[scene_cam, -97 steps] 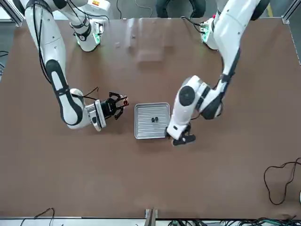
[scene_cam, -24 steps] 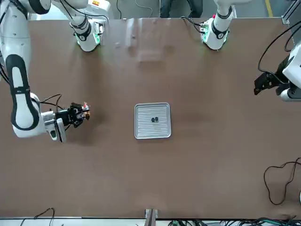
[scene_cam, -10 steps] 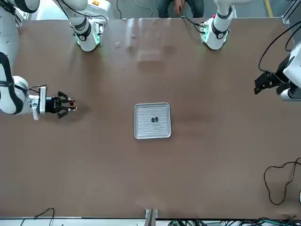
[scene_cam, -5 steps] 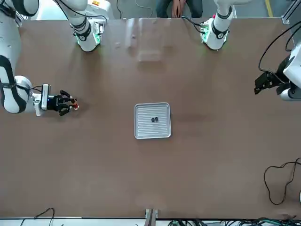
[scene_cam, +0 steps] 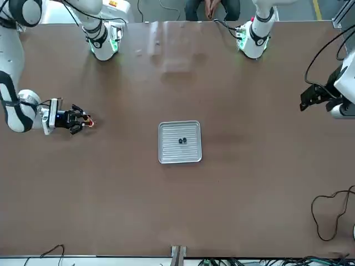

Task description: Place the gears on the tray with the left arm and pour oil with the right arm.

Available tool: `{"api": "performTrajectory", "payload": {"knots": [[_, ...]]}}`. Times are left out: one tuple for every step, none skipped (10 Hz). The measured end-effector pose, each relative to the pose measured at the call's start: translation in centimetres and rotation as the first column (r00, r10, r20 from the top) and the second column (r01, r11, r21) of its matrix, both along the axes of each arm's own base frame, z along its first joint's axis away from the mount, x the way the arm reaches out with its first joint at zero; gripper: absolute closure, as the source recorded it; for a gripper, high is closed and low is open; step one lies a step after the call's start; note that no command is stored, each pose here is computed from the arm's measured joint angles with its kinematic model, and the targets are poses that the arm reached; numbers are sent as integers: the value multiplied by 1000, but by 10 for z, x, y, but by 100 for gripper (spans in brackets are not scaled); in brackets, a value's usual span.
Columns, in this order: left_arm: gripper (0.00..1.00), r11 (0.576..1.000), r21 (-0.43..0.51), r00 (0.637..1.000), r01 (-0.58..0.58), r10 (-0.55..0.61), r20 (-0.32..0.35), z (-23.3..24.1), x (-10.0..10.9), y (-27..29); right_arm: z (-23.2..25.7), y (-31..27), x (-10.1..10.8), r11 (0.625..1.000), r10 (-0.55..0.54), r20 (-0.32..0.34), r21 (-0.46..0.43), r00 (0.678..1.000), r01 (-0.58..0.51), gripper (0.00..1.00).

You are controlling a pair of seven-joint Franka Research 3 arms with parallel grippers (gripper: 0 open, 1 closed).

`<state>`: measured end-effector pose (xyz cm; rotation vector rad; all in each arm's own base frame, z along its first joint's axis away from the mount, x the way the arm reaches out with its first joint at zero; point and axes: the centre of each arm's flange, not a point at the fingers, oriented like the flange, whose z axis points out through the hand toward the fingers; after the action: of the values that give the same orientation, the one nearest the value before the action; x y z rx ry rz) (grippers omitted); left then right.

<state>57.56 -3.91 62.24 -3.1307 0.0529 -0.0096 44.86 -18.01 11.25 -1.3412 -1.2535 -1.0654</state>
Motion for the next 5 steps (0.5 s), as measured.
{"api": "performTrajectory", "payload": {"knots": [[0,1000,0,1000,0,0,0,0,0,0,-3,-2,-2,1000,-5,11,4,1000,5,68],[0,1000,0,1000,0,0,0,0,0,0,-8,-1,-4,1000,-6,10,10,1000,6,68],[0,1000,0,1000,0,0,0,0,0,0,-15,1,-5,1000,-4,6,17,1000,3,68],[0,1000,0,1000,0,0,0,0,0,0,-21,2,-6,1000,-2,11,22,1000,1,68],[0,1000,0,1000,0,0,0,0,0,0,-24,3,-5,1000,0,11,24,1000,-1,68]]}}
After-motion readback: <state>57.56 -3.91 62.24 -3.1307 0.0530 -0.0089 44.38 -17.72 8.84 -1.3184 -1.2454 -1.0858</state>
